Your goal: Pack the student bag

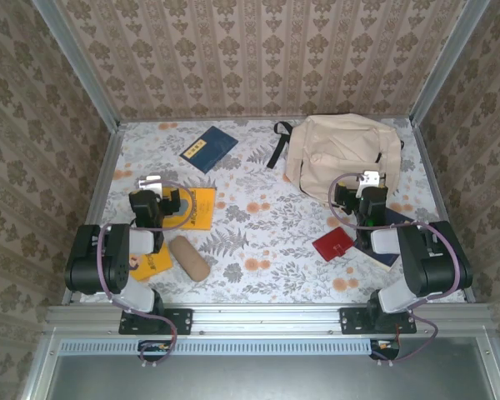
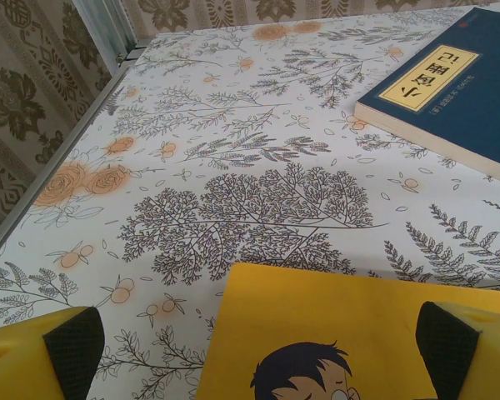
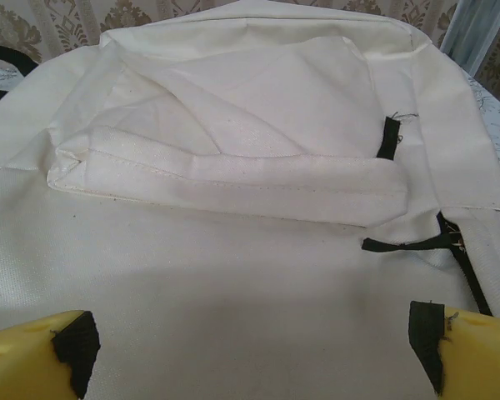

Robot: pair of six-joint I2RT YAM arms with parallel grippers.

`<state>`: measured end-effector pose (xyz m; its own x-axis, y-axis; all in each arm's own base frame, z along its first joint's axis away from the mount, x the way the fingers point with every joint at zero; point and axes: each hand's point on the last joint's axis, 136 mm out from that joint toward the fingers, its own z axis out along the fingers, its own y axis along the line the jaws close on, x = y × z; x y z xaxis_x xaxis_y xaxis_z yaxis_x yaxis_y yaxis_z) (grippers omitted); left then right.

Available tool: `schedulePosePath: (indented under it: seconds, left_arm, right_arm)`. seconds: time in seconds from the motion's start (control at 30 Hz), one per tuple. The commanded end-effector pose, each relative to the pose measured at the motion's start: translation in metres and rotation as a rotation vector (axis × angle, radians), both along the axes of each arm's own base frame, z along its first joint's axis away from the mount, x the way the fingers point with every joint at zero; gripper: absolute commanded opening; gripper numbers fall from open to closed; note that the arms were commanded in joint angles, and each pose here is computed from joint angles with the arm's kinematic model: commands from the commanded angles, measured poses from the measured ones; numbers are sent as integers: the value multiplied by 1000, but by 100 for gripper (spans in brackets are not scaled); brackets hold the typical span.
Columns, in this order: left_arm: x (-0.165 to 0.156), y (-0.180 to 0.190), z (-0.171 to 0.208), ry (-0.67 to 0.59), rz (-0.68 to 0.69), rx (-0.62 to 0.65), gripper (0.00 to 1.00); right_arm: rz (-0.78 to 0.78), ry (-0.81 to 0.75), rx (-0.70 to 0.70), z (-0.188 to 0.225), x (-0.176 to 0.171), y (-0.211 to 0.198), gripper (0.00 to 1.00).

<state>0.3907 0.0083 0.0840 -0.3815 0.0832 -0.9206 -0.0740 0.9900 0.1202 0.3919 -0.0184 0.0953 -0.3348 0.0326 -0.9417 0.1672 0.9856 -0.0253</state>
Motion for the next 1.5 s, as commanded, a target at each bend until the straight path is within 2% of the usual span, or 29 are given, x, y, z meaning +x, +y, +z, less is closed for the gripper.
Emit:
schedulePosePath:
  seconds: [0.0, 0.9, 1.17, 1.27, 1.47]
  left_arm:
    - [7, 0, 12, -36, -11, 3, 100]
    - [6, 0, 12, -39, -14, -2, 100]
    - [-4, 13, 35, -77, 64, -4, 100]
    - [-8, 15, 50, -58, 80, -2, 100]
    - [-15, 6, 91, 31, 99, -144, 100]
  right_arm:
    - [9, -13, 9, 4, 5, 1, 100]
    - [8, -22, 9, 6, 3, 1, 100]
    - [-118, -58, 21, 73, -18, -19, 100]
    - [-157, -28, 76, 93, -27, -22, 100]
    - [-251, 171, 270, 112, -41, -18, 100]
